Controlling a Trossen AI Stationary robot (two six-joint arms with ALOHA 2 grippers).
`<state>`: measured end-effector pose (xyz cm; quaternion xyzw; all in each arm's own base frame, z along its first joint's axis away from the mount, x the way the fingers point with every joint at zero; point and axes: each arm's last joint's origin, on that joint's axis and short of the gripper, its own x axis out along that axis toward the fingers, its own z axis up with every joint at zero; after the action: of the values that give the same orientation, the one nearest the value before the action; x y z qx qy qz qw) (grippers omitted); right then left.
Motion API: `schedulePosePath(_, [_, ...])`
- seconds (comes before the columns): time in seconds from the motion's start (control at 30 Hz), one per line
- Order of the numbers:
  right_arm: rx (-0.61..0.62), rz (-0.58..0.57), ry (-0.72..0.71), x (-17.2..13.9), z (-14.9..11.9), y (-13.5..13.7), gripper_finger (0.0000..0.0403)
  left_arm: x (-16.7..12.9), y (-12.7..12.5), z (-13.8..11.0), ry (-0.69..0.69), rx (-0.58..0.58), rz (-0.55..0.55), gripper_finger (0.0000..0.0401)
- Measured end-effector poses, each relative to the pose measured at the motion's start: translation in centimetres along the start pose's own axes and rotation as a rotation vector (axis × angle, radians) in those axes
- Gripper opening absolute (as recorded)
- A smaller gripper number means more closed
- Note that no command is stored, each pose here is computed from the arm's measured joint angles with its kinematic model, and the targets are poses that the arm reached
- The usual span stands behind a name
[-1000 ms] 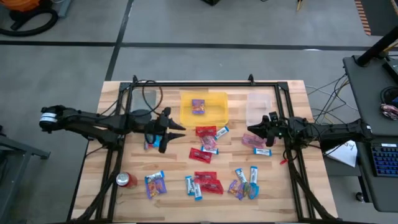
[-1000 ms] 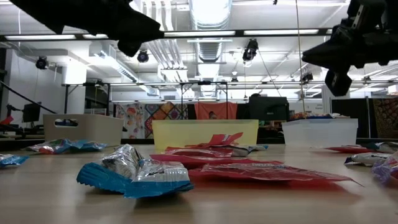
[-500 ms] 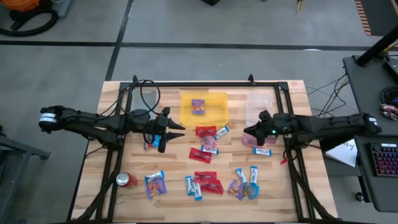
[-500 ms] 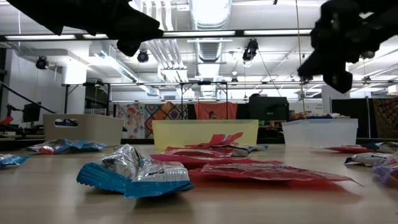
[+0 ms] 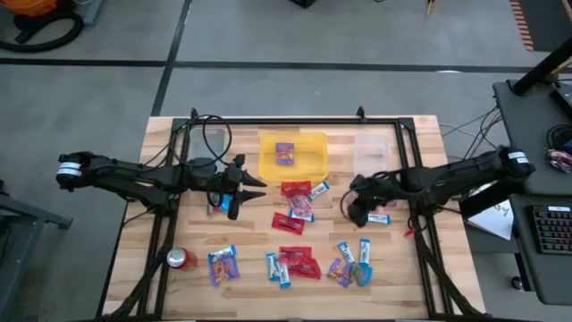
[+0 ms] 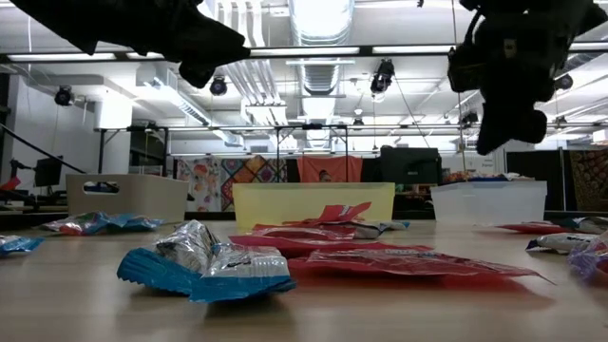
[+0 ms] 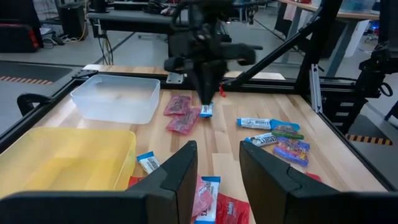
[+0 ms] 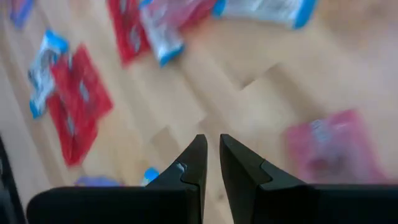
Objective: Sort candy
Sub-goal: Put the white chocolate into the transparent bin
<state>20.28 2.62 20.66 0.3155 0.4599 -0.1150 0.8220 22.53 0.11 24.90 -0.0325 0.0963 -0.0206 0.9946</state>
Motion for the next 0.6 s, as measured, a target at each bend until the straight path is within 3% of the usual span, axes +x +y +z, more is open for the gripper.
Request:
schedulePosePath(0.2, [-0.028,-0.006,0.128,1.4,-1.0,2.7,0.0038,0.0,0.0,0.0,0.002,0.000,0.000,0.0105])
schedulePosePath(0.6, [-0.006,-0.269,0.432,2.2,-4.1,2.5,0.0038,0.0,0.0,0.0,0.002,0.000,0.000,0.0105])
